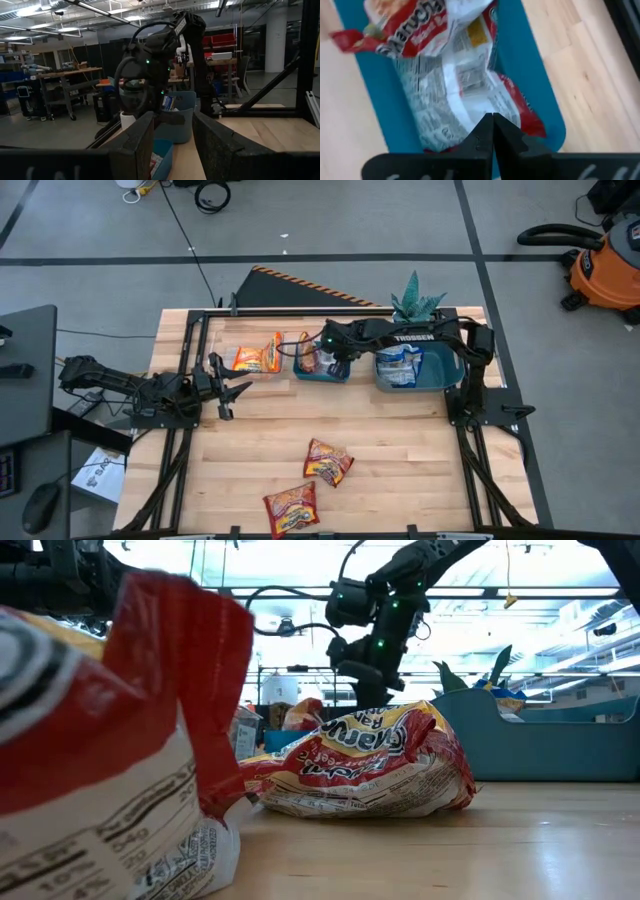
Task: Sort Maruchan noodles
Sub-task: Put the red noodle pack into the blue bin
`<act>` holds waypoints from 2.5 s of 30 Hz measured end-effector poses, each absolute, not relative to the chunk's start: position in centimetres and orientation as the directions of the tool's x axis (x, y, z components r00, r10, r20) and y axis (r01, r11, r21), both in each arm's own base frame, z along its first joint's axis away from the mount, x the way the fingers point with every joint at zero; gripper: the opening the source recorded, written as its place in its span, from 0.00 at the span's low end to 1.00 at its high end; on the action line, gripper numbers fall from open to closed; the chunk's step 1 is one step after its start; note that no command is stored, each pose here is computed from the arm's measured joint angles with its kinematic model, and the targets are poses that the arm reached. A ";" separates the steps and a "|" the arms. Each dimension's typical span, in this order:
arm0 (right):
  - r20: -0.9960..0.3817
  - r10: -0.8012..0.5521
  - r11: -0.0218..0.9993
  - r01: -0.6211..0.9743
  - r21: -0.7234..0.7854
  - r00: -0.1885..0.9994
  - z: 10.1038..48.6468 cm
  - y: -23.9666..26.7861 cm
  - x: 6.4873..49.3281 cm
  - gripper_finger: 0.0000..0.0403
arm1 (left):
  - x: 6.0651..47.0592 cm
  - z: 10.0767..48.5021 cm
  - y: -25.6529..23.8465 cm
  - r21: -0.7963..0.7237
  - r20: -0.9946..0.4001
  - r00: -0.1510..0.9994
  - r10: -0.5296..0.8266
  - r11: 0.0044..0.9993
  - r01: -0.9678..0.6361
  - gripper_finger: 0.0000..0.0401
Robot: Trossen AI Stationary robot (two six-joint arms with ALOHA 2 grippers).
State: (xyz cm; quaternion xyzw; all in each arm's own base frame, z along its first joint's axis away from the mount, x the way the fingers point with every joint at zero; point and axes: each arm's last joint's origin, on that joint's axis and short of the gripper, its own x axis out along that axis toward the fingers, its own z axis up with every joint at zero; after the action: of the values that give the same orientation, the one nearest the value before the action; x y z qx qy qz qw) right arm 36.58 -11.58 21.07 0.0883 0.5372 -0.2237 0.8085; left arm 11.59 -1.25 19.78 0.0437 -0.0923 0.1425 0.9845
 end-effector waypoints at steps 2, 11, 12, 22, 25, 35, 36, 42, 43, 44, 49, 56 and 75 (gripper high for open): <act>-0.909 -0.258 0.892 0.441 -0.094 0.327 21.5 -11.5 36.3 0.05 | 11.6 19.8 -1.2 0.061 0.194 0.943 0.272 0.956 -0.289 0.35; -0.693 -0.342 0.930 0.335 -0.151 0.635 26.5 -10.0 39.4 0.10 | 11.6 19.8 -1.2 0.080 0.195 0.942 0.273 0.953 -0.293 0.35; -0.662 -0.347 0.931 0.328 -0.160 0.664 26.6 -10.1 39.9 0.10 | 11.6 19.8 -1.2 0.080 0.196 0.942 0.273 0.953 -0.293 0.35; -0.671 -0.298 0.927 0.374 -0.033 0.679 19.4 -13.9 41.6 0.12 | 11.6 19.8 -1.2 0.054 0.196 0.942 0.274 0.956 -0.289 0.35; -0.739 -0.277 0.918 0.396 -0.014 0.614 17.5 -14.3 41.4 0.12 | 11.6 19.7 -1.2 0.057 0.190 0.942 0.276 0.955 -0.292 0.35; -0.720 -0.307 0.903 0.429 -0.014 0.623 19.8 -14.2 40.4 0.12 | 11.6 19.7 -1.0 0.061 0.182 0.938 0.295 0.949 -0.310 0.35; -0.694 -0.315 0.905 0.426 -0.013 0.647 20.9 -14.1 40.3 0.12 | 11.6 19.7 -1.0 0.060 0.182 0.938 0.296 0.948 -0.312 0.35; -0.627 -0.295 0.927 0.374 -0.006 0.721 24.5 -12.0 39.9 0.12 | 11.6 19.6 -1.0 0.061 0.177 0.938 0.298 0.948 -0.313 0.35; -0.616 -0.276 0.936 0.353 0.003 0.738 25.1 -11.3 39.9 0.12 | 11.6 19.6 -1.0 0.060 0.177 0.938 0.298 0.948 -0.313 0.35; -0.609 -0.246 0.946 0.323 0.018 0.754 25.4 -10.6 40.0 0.12 | 11.6 19.6 -1.0 0.060 0.177 0.938 0.298 0.948 -0.313 0.35; -0.633 -0.030 0.988 0.117 0.097 0.773 24.6 -5.6 41.1 0.13 | 11.6 19.6 -1.0 0.060 0.177 0.938 0.298 0.948 -0.313 0.35; -0.706 0.122 0.992 -0.067 0.105 0.698 22.9 3.2 40.9 0.13 | 11.6 19.6 -1.0 0.049 0.177 0.938 0.299 0.949 -0.312 0.35; -0.653 0.232 0.966 -0.092 0.241 0.721 19.8 10.4 39.0 0.47 | 11.6 19.8 -1.0 0.041 0.196 0.933 0.301 0.948 -0.314 0.35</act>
State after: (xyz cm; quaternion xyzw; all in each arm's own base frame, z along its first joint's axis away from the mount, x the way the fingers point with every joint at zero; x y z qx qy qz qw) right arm 38.98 10.36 19.83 0.0963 0.3628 0.0879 0.9227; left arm 11.60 -0.97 19.80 0.0358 -0.0939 0.1565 0.9825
